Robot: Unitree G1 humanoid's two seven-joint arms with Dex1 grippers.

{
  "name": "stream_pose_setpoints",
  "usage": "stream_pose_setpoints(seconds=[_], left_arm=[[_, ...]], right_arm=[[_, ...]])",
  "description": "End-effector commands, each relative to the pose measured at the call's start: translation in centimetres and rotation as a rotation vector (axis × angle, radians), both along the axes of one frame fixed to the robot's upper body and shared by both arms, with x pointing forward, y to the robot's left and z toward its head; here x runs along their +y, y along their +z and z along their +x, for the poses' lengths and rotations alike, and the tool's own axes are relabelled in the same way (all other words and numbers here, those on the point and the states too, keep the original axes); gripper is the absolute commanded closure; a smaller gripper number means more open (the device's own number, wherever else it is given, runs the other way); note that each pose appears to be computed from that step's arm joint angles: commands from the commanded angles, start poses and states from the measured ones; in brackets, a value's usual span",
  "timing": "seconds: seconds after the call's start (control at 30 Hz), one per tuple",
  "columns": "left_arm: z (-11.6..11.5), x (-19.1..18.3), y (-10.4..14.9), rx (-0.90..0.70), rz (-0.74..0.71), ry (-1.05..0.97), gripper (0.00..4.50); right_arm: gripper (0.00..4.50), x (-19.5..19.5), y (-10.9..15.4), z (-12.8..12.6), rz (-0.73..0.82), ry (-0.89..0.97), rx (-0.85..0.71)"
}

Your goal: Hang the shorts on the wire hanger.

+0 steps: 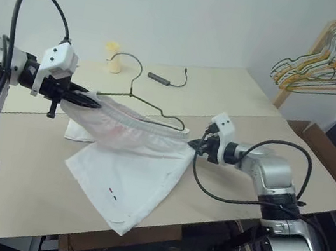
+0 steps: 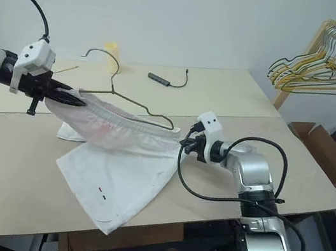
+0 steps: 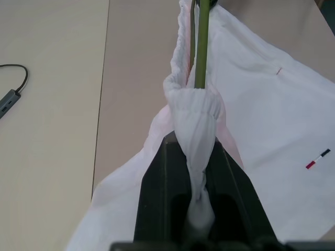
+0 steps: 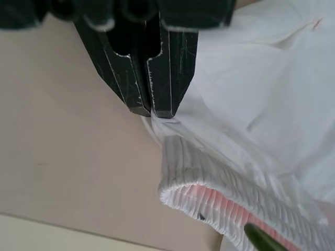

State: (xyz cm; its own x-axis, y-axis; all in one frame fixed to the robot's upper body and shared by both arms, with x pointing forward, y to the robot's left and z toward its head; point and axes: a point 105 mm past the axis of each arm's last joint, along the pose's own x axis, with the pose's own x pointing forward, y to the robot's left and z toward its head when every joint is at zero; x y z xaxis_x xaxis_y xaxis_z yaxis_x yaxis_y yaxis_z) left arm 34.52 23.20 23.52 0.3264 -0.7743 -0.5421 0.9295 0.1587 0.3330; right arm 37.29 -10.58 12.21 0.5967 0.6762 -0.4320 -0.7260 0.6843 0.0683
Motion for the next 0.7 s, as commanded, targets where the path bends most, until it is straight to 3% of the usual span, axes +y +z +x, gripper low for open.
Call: stream_pose_setpoints(seconds=[0.03, 0.33, 0.47, 0.57, 0.7], left_arm=[[0.0, 0.9, 1.2, -0.034, 0.013, 0.036, 4.5], [0.7, 1.0, -0.5, -0.019, 0.068, 0.064, 4.5], [0.6, 0.8, -1.2, -0.012, 0.101, 0.044, 4.5], [0.8, -0.3, -0.7, -0.031, 0.047, 0.02, 4.5], [1.0, -1.2, -0.4, -0.056, 0.028, 0.008, 4.5]], right_arm=[[4.46, -2.4, 1.0, 0.3, -0.038, -0.047, -0.056], [4.46, -2.4, 2.2, -0.4, -0.144, 0.0, -0.212], [4.46, -1.2, 5.5, -0.5, -0.193, 0.046, -0.422], [4.46, 1.1, 8.9, -1.6, -0.207, 0.148, -0.568], [4.46, 3.2, 11.4, -2.7, -0.258, 0.238, -0.726]])
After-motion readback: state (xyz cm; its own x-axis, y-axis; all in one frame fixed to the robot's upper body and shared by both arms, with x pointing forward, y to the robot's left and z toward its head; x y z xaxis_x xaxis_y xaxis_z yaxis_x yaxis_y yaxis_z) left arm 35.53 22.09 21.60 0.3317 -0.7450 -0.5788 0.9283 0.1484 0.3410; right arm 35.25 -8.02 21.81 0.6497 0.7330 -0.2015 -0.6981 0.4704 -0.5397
